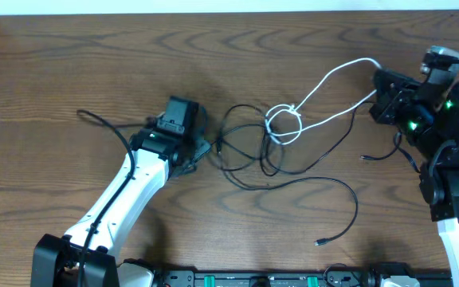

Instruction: Untangle cables

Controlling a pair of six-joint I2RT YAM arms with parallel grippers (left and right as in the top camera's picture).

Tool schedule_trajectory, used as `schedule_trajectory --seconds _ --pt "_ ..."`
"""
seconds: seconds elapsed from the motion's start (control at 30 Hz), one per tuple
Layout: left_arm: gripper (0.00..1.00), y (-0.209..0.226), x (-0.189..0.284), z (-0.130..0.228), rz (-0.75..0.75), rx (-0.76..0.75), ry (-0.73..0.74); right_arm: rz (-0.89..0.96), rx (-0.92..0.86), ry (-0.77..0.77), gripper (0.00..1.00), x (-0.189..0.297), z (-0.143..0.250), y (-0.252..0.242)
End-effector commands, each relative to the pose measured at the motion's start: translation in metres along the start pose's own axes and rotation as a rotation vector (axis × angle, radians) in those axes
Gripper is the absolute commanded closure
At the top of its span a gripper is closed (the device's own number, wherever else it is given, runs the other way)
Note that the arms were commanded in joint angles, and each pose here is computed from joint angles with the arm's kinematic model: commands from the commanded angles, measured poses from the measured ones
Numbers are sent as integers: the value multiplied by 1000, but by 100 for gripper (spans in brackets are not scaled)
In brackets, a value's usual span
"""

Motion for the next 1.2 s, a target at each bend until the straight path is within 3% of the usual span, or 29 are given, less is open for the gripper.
schedule_trajectory --seconds 0.0,0.23,0.43,0.6,0.87,1.17 --pt "47 -53 16 41 377 -410 234 -215 120 55 99 5 8 32" --pt "43 -83 25 43 524 -540 189 -264 91 124 99 8 23 38" --pt "42 -123 35 72 672 -802 109 -399 102 148 99 15 27 57" --pt "43 -149 47 91 774 -890 67 -417 111 152 99 16 28 59" --pt "44 -161 50 110 792 -938 42 -417 110 154 99 16 29 59" --pt "44 -190 41 110 737 -954 -205 -413 95 172 99 17 32 58"
Point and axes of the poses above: each gripper's point midway between its finger pads, its own x axis back along the fingers, its own y axis along the line the jaws close on, z = x × y, the point moved 2 cm from there along x, back along the fingers, and after that the axes turned 5 degrees about x, right-handed, at the moved point
